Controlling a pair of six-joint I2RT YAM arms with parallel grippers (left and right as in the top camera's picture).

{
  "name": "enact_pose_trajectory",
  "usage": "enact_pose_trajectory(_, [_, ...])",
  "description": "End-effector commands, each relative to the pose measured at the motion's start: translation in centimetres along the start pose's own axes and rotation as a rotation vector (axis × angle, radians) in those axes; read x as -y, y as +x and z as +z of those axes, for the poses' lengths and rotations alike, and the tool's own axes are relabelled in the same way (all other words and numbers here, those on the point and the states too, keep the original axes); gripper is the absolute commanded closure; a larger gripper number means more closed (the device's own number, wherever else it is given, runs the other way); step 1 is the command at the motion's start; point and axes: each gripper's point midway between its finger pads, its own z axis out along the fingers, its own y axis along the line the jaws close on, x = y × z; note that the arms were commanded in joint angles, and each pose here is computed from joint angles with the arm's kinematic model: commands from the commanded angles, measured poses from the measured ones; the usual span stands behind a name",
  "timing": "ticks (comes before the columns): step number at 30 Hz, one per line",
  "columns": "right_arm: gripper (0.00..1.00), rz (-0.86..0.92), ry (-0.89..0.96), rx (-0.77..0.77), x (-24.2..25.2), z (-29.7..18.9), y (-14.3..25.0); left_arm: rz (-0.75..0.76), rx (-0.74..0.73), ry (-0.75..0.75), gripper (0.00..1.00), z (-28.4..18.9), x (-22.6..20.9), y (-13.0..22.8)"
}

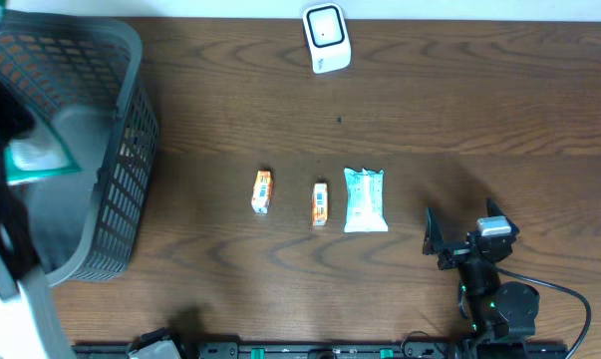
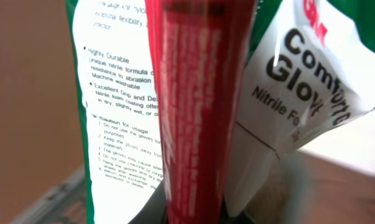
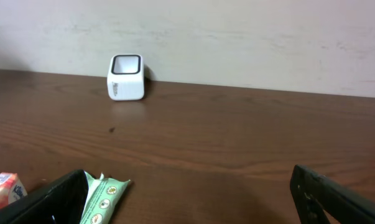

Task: Scan the item barcode
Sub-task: 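Lift the glove pack out of the basket toward the scanner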

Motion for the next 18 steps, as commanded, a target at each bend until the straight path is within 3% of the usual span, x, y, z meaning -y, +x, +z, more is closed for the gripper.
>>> enact_pose_trajectory(1, [0.01, -0.005, -0.01, -0.003, -0.3, 0.0, 0.1, -0.098, 0.021, 0.221, 0.93, -4.0, 5.0, -0.2])
enact_pose_trajectory(8, [0.01, -0.005, -0.01, -0.003, -0.3, 0.0, 0.1, -0.064, -0.11, 0.507, 0.93, -8.7, 12.2, 3.3])
enact_pose_trajectory(18, [0.01, -0.005, -0.01, -0.003, -0.3, 0.0, 0.1, 0.107, -0.532, 0.639, 0.93, -7.2, 20.3, 13.6])
